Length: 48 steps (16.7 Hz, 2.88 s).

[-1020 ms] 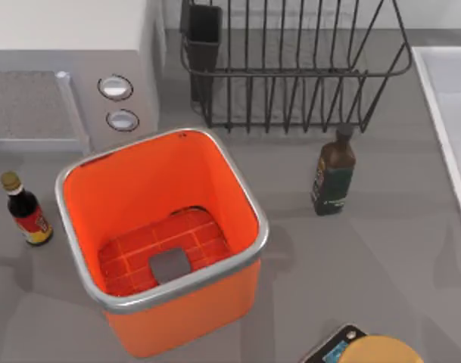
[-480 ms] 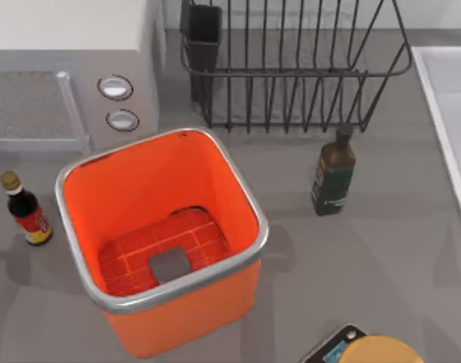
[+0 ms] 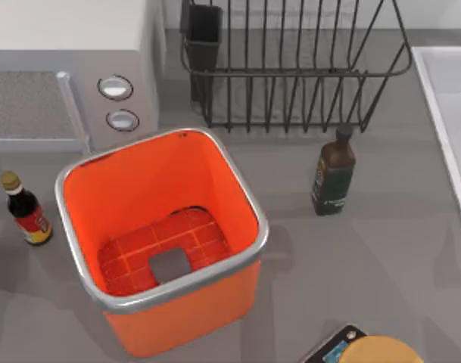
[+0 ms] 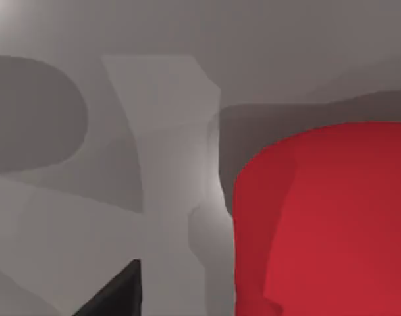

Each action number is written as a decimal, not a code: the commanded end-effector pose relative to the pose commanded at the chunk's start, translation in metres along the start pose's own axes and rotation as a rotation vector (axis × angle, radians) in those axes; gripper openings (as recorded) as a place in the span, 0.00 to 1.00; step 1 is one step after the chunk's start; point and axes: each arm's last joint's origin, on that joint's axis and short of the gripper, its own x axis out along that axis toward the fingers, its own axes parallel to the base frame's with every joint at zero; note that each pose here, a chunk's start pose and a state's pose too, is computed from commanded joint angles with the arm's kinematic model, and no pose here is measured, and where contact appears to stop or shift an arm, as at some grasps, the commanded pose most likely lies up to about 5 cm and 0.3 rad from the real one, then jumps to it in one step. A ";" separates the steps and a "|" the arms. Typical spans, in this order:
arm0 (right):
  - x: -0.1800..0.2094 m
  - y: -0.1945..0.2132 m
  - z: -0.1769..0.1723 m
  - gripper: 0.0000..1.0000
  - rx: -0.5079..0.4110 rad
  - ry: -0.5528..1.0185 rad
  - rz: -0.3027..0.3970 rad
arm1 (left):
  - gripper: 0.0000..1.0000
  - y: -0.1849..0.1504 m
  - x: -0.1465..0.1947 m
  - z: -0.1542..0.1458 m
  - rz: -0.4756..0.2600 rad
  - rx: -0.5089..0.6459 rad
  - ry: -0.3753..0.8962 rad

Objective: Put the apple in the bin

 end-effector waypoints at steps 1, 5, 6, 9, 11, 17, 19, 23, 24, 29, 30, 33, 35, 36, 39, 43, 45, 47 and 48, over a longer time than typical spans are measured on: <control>0.000 0.000 0.000 1.00 0.000 0.000 0.000 | 1.00 0.000 0.007 -0.001 -0.001 -0.001 0.002; 0.000 0.000 0.000 1.00 0.000 0.000 0.000 | 1.00 0.001 0.023 0.008 -0.002 0.000 0.003; 0.000 0.000 0.000 1.00 0.000 0.000 0.000 | 1.00 0.001 0.025 0.010 -0.002 0.001 0.003; 0.000 0.000 0.000 1.00 0.000 0.000 0.000 | 1.00 0.001 0.025 0.010 -0.002 0.001 0.003; 0.000 0.000 0.000 1.00 0.000 0.000 0.000 | 0.92 0.001 0.025 0.010 -0.002 0.001 0.003; 0.000 0.000 0.000 1.00 0.000 0.000 0.000 | 0.47 0.001 0.025 0.010 -0.002 0.001 0.003; 0.000 0.000 0.000 1.00 0.000 0.000 0.000 | 0.32 0.001 0.025 0.010 -0.002 0.001 0.003; 0.000 0.000 0.000 1.00 0.000 0.000 0.000 | 0.02 0.001 0.025 0.010 -0.002 0.001 0.003; 0.000 0.000 0.000 1.00 0.000 0.000 0.000 | 0.00 0.001 0.025 0.010 -0.002 0.001 0.003; 0.000 0.000 0.000 1.00 0.000 0.000 0.000 | 0.00 0.001 0.025 0.010 -0.002 0.001 0.003; 0.000 0.000 0.000 1.00 0.000 0.000 0.000 | 0.00 0.001 0.025 0.010 -0.002 0.001 0.003; 0.000 0.000 0.000 1.00 0.000 0.000 0.000 | 0.00 0.000 0.017 0.007 -0.011 -0.004 -0.001; 0.000 0.000 0.000 1.00 0.000 0.000 0.000 | 0.00 -0.005 0.009 0.003 -0.013 0.011 0.006; 0.000 0.000 0.000 1.00 0.000 0.000 0.000 | 0.00 -0.011 0.001 0.002 -0.015 0.032 0.011; 0.000 0.000 0.000 1.00 0.000 0.000 0.000 | 0.00 -0.034 -0.030 0.001 -0.028 0.103 0.038; 0.000 0.000 0.000 1.00 0.000 0.000 0.000 | 0.00 -0.037 -0.085 0.003 -0.036 0.085 0.058; 0.000 0.000 0.000 1.00 0.000 0.000 0.000 | 0.00 -0.023 -0.115 0.004 -0.023 0.037 0.022; 0.000 0.000 0.000 1.00 0.000 0.000 0.000 | 0.00 -0.007 -0.130 0.003 -0.014 0.001 0.002; 0.000 0.000 0.000 1.00 0.000 0.000 0.000 | 0.00 -0.001 -0.132 0.004 -0.012 -0.005 -0.001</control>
